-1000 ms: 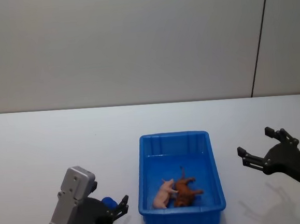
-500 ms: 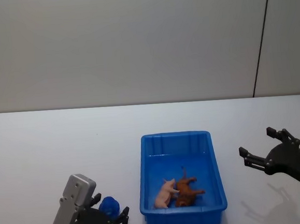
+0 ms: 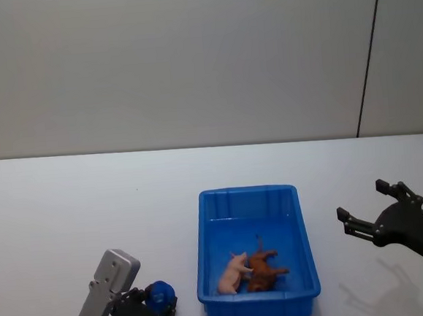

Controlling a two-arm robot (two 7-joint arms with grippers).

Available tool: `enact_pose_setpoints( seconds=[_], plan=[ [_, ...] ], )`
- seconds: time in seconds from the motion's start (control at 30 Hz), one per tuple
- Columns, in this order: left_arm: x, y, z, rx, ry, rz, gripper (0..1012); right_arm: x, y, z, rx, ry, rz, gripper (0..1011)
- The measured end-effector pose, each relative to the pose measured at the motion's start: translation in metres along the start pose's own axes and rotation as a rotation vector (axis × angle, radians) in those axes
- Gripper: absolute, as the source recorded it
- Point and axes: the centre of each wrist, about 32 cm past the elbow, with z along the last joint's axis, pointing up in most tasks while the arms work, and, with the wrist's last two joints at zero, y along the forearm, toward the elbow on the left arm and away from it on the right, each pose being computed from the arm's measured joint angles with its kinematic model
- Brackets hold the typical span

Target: Pick up the two dolls from the table and place them into the box.

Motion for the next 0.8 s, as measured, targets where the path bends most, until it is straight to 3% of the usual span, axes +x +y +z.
enact_pose_setpoints(
  seconds=[0.1,0.33,0.57,0.8],
  plan=[
    [0.0007,-0.0002,0.0009,0.002,-0.006,-0.003,446,0.000,0.000,0.000,0.000,0.000,0.000,1001],
    [0.0028,0.0017,0.0112,-0.018,-0.037,-0.001,381,0.000,0.000,0.000,0.000,0.000,0.000,1001],
    [0.0068,0.0055,0.0324,-0.067,-0.091,0.016,336,0.000,0.000,0.000,0.000,0.000,0.000,1001],
    [0.0094,0.0055,0.0637,-0.141,-0.162,0.031,289,0.000,0.000,0.000,0.000,0.000,0.000,1001]
  ],
)
